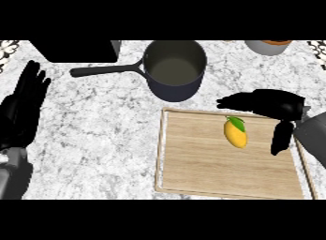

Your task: Pick the lemon from the tray and place it in the pot

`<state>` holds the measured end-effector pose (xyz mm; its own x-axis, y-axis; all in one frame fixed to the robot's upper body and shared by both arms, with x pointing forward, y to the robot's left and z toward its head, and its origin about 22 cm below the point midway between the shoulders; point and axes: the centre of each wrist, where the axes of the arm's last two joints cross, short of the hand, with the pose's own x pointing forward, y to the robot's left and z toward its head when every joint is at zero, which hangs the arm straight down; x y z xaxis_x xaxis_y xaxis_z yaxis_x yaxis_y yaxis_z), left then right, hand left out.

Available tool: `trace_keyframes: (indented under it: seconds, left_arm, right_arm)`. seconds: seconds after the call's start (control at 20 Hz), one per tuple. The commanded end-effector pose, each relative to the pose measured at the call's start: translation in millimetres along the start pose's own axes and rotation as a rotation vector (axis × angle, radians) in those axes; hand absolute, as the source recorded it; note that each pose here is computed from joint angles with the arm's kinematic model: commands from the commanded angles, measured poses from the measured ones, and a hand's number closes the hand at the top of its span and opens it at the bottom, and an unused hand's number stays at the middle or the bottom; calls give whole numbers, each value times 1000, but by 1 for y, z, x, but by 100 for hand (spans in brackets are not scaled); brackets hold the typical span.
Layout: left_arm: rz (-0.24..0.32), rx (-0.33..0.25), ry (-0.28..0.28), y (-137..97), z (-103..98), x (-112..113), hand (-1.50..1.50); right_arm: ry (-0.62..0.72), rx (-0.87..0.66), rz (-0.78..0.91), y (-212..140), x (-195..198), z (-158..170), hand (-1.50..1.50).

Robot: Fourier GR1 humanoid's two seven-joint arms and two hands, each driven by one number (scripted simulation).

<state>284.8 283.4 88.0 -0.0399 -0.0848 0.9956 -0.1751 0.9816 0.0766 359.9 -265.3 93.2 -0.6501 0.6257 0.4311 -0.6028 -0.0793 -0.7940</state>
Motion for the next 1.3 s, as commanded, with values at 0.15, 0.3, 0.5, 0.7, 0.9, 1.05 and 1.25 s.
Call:
trace_keyframes:
  seconds: [0.15, 0.3, 0.5, 0.7, 0.9, 1.05, 1.25]
  left_arm:
    - [16, -14, 15, -16, 4, -29, 0]
    - [-1, -4, -1, -6, -3, -2, 0]
    - [11, -11, 9, 4, 5, -13, 0]
    - [-2, -18, -5, 6, 13, -7, 0]
    - [5, 4, -5, -17, -4, 10, 0]
    - [-4, -12, 10, -7, 14, 5, 0]
    - [0, -11, -21, -7, 9, 0, 0]
  right_arm:
    - [4, -2, 3, 12, -3, -13, -150]
    - [9, 19, -6, 20, -4, -34, -150]
    - [15, 18, 10, 22, -7, -18, -150]
    - [57, 15, 28, 47, -1, -54, -150]
    - [46, 15, 8, 43, -18, -30, -150]
    - [-44, 65, 121, 45, -11, -41, 150]
    - [-73, 34, 115, 67, -23, -65, 150]
